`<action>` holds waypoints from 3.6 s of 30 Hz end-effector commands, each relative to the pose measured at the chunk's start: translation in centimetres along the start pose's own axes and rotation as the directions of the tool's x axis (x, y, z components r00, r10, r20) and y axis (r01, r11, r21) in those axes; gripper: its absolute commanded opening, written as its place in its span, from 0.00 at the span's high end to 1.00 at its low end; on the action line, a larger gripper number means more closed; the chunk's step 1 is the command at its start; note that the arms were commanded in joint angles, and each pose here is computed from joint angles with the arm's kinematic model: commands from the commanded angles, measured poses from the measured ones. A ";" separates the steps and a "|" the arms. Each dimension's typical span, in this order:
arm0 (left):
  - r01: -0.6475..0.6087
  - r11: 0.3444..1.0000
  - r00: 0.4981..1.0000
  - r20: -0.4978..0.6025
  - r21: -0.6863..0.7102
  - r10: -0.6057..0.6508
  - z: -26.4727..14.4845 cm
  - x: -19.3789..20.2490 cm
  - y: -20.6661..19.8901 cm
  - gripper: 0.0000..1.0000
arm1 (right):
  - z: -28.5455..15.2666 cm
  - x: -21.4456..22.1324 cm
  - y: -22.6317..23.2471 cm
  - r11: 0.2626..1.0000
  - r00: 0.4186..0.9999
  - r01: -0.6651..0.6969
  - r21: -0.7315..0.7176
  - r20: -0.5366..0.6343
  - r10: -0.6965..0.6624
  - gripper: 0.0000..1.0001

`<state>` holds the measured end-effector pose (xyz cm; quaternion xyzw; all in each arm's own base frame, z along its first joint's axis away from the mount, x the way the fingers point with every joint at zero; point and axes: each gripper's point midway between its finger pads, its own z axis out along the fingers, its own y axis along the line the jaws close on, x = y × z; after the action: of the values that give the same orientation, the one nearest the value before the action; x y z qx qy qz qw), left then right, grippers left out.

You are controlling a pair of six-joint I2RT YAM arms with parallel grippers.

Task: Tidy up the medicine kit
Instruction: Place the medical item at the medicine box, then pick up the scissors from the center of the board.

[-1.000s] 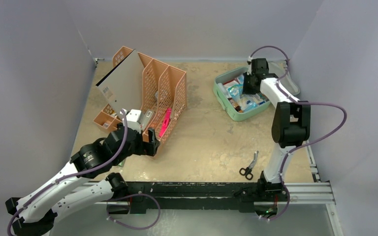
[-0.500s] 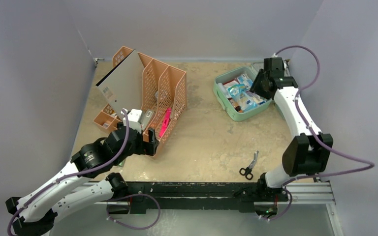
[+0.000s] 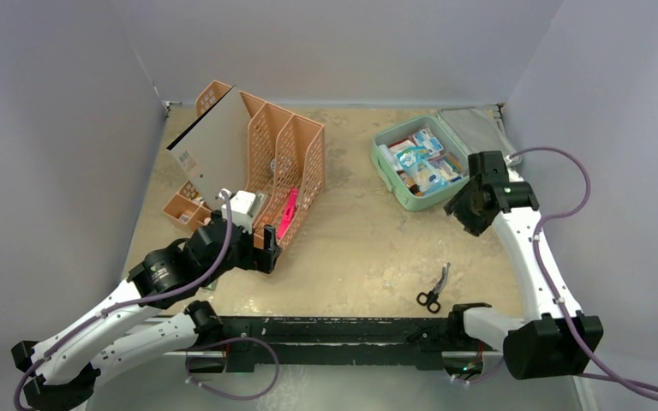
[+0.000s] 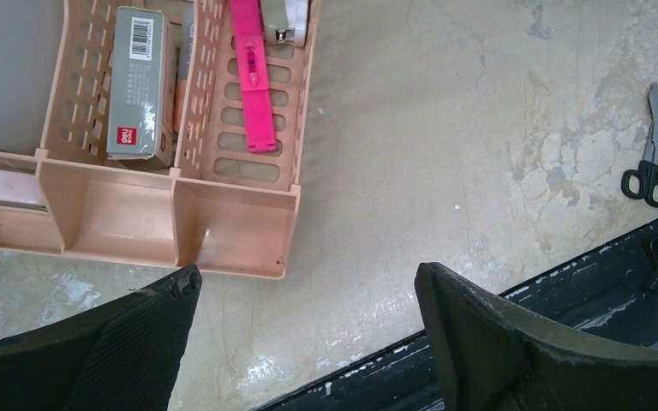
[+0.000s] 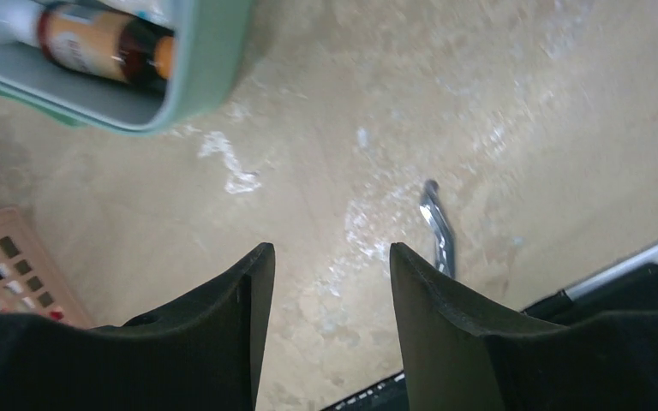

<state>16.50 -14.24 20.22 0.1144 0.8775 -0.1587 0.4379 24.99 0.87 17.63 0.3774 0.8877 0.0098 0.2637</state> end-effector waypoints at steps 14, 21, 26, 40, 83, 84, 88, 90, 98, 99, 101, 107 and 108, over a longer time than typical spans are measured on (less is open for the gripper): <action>0.023 0.999 0.999 0.043 0.047 -0.025 -0.9 -0.3 -0.2 0.06 | 5.3 9.5 -7.6 0.958 0.966 0.019 0.285 -0.252 0.056 0.48; 0.027 0.999 0.999 0.045 0.029 -0.028 -1.0 -0.3 0.1 0.06 | 7.5 11.4 -7.9 0.951 0.948 0.036 0.307 -0.312 0.065 0.48; 0.028 0.999 0.998 0.047 0.021 -0.029 -0.9 -0.4 0.3 0.06 | 8.8 11.7 -7.5 0.957 0.948 0.027 0.288 -0.311 0.067 0.52; 0.028 1.000 0.998 0.053 0.006 -0.029 -1.0 -0.5 0.6 0.06 | 10.7 12.4 -7.4 0.964 0.946 0.046 0.263 -0.320 0.043 0.63; 0.027 0.998 0.997 0.067 -0.049 -0.024 -1.0 -0.7 1.6 0.04 | 9.1 13.5 -7.3 0.960 0.946 0.061 0.275 -0.323 0.032 0.61; 0.030 0.998 0.997 0.065 -0.049 -0.027 -1.0 -0.7 1.5 0.04 | 9.1 13.5 -6.8 0.963 0.948 0.071 0.260 -0.318 0.016 0.64; 0.036 0.995 0.997 0.065 -0.094 -0.030 -0.9 -0.7 2.2 0.02 | 9.1 13.9 -5.3 0.971 0.951 0.115 0.207 -0.307 -0.047 0.71; 0.042 0.990 0.997 0.063 -0.135 -0.034 -0.8 -0.7 2.8 0.02 | 9.1 14.2 -4.4 0.976 0.951 0.131 0.175 -0.301 -0.074 0.73; 0.146 0.953 0.989 0.049 -0.264 -0.138 -0.8 -0.8 4.0 0.00 | 7.9 13.9 1.0 0.981 0.952 0.190 -0.036 -0.239 -0.193 0.74; 0.159 0.950 0.987 0.048 -0.267 -0.152 -0.8 -0.9 3.9 0.00 | 7.6 13.7 1.7 0.978 0.951 0.202 -0.059 -0.227 -0.210 0.74; 0.182 0.943 0.983 0.037 -0.278 -0.179 -0.9 -0.9 3.7 0.01 | 6.9 13.0 2.7 0.968 0.948 0.231 -0.094 -0.202 -0.246 0.74; 0.216 0.923 0.973 -0.003 -0.319 -0.229 -0.5 -0.3 3.6 0.01 | 4.8 12.0 0.7 0.947 0.927 0.319 -0.041 -0.193 -0.321 0.63; 0.222 0.920 0.971 -0.009 -0.324 -0.238 -0.5 -0.2 3.5 0.01 | 4.6 12.2 -0.1 0.943 0.922 0.332 -0.026 -0.204 -0.330 0.62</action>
<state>17.42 -11.06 19.31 -0.0159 0.9090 -0.0617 0.4119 22.30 10.14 7.10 0.2444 0.9524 0.0426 0.1774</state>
